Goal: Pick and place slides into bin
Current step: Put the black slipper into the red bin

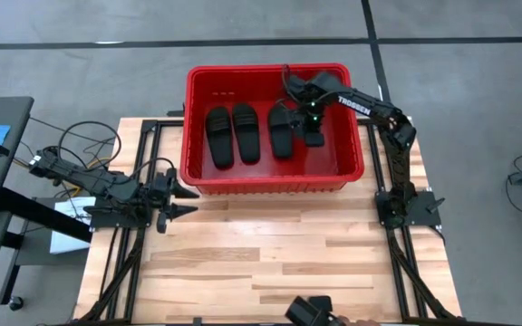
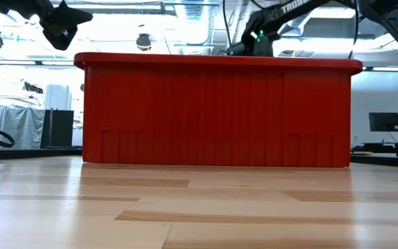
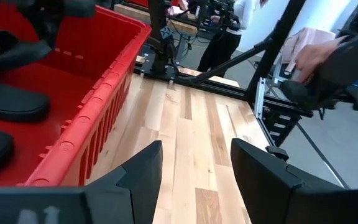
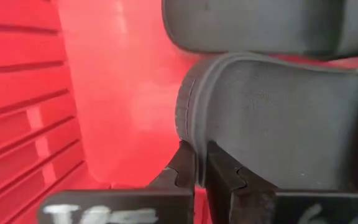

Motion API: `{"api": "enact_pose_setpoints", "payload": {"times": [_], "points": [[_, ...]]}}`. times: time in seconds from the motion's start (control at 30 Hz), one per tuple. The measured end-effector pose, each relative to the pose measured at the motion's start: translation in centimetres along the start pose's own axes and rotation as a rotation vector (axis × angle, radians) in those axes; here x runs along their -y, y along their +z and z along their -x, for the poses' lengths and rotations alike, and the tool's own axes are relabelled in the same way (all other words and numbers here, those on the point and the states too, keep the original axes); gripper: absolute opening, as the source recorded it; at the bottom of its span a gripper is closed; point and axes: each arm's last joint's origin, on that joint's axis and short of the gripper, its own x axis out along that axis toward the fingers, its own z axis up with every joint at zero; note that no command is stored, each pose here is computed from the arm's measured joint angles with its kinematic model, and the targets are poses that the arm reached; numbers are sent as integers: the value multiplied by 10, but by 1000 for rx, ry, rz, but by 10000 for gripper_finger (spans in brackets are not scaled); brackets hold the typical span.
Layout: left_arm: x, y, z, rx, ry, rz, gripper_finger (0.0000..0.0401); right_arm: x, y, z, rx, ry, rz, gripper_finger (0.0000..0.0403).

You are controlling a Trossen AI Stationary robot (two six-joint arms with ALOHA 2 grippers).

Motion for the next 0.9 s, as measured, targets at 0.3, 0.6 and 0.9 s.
{"api": "enact_pose_setpoints", "payload": {"times": [0.3,0.6,0.9], "points": [[0,0,0,-3,-7,4,181,-3,-9,-43,-82,71,-6,1],[0,0,0,-3,-6,5,181,-9,-4,-56,-71,63,16,7],[0,0,0,-3,-5,12,181,-12,0,-57,-67,47,-5,57]]}}
